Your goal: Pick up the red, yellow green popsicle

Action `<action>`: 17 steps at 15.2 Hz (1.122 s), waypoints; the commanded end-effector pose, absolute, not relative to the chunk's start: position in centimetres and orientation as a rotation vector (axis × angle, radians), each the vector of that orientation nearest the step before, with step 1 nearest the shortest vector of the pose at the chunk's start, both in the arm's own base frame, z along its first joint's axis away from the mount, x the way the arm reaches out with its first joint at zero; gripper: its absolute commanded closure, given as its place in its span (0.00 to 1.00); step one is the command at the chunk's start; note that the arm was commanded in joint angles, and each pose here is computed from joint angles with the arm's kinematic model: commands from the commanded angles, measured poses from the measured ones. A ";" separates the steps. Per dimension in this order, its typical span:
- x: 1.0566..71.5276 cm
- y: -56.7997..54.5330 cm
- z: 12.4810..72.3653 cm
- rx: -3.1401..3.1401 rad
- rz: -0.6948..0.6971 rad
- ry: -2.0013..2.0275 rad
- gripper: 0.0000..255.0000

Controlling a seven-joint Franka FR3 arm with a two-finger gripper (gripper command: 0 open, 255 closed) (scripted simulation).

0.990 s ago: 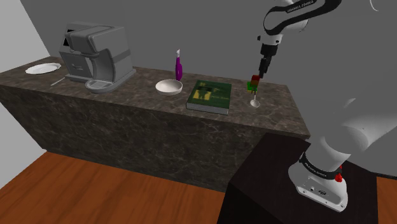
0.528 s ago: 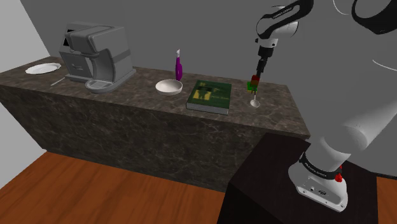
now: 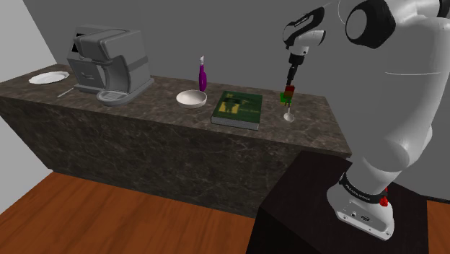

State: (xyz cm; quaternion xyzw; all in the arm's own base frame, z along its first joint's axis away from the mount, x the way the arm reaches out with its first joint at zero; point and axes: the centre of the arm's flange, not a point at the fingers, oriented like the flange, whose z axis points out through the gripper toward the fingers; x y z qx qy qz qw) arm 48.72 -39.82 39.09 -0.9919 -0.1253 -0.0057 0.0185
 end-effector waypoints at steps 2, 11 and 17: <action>50.4 -42.9 37.7 -3.079 -0.041 -0.419 0.00; 51.4 -44.5 33.4 -3.078 -0.053 -0.433 0.00; 51.3 -44.5 33.1 -3.078 -0.053 -0.433 1.00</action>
